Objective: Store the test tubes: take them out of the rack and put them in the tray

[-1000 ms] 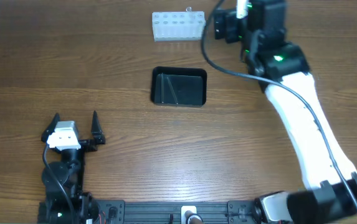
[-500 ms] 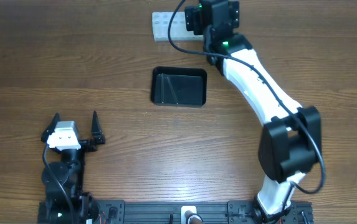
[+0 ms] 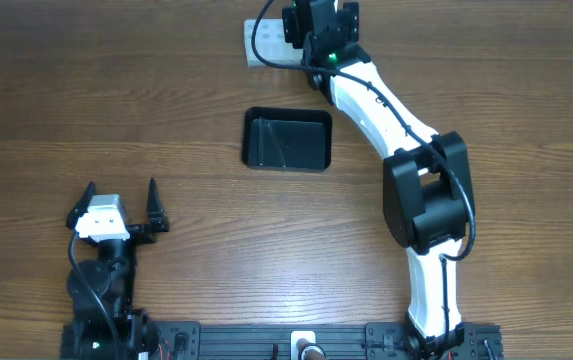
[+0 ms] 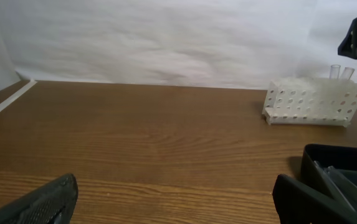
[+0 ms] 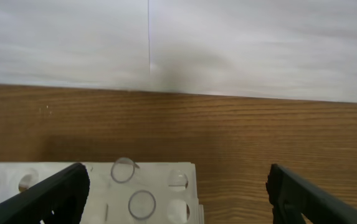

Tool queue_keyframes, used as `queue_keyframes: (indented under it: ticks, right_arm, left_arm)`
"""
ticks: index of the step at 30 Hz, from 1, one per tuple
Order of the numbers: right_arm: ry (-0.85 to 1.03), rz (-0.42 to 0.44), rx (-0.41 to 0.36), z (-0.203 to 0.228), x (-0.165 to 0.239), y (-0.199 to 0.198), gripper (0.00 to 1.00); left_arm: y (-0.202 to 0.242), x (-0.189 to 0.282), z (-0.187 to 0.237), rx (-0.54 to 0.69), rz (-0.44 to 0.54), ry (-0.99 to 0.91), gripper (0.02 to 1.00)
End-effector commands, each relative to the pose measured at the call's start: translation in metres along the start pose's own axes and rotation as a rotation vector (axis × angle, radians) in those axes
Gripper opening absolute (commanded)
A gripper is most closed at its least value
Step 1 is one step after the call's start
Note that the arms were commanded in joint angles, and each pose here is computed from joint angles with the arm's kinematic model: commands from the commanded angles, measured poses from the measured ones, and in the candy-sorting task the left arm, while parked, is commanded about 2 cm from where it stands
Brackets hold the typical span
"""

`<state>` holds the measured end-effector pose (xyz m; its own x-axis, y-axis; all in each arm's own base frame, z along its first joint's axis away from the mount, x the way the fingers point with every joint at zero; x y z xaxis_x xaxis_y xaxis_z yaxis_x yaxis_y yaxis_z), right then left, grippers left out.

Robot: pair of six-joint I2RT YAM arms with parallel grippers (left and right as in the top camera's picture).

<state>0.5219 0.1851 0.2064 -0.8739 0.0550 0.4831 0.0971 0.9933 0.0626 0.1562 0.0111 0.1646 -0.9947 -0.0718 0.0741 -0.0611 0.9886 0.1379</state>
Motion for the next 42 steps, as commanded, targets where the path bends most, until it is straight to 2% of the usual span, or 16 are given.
queue_keyframes:
  ticks: [1, 9, 14, 42]
  right_arm:
    - [-0.003, 0.003, -0.029, 0.005, -0.006, 0.009, 0.899]
    - [0.022, 0.007, -0.014, 0.020, -0.015, 0.012, 0.875]
    - [0.025, 0.007, -0.012, 0.022, -0.017, 0.012, 0.794]
    - [0.053, 0.003, 0.029, 0.037, -0.025, 0.016, 0.790]
  left_arm:
    - [-0.001, 0.000, 0.001, -0.015, 0.009, -0.002, 0.998]
    - [-0.001, 0.000, 0.001, -0.015, 0.009, -0.002, 0.998]
    - [-0.001, 0.000, 0.001, -0.015, 0.009, -0.002, 0.998]
    - [-0.001, 0.000, 0.001, -0.015, 0.009, -0.002, 0.998]
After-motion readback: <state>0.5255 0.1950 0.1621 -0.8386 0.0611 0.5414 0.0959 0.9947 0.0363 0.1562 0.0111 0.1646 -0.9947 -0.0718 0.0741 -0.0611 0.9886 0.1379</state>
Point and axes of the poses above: each gripper's point midway between its finger pads, its own x axis back along the fingers, its own y axis along the line the jaws close on, z = x × y, the point moved 9 cm from there along x, back along the fingers, and after that the axes turned 9 degrees about -x, right-handed, at the moved point
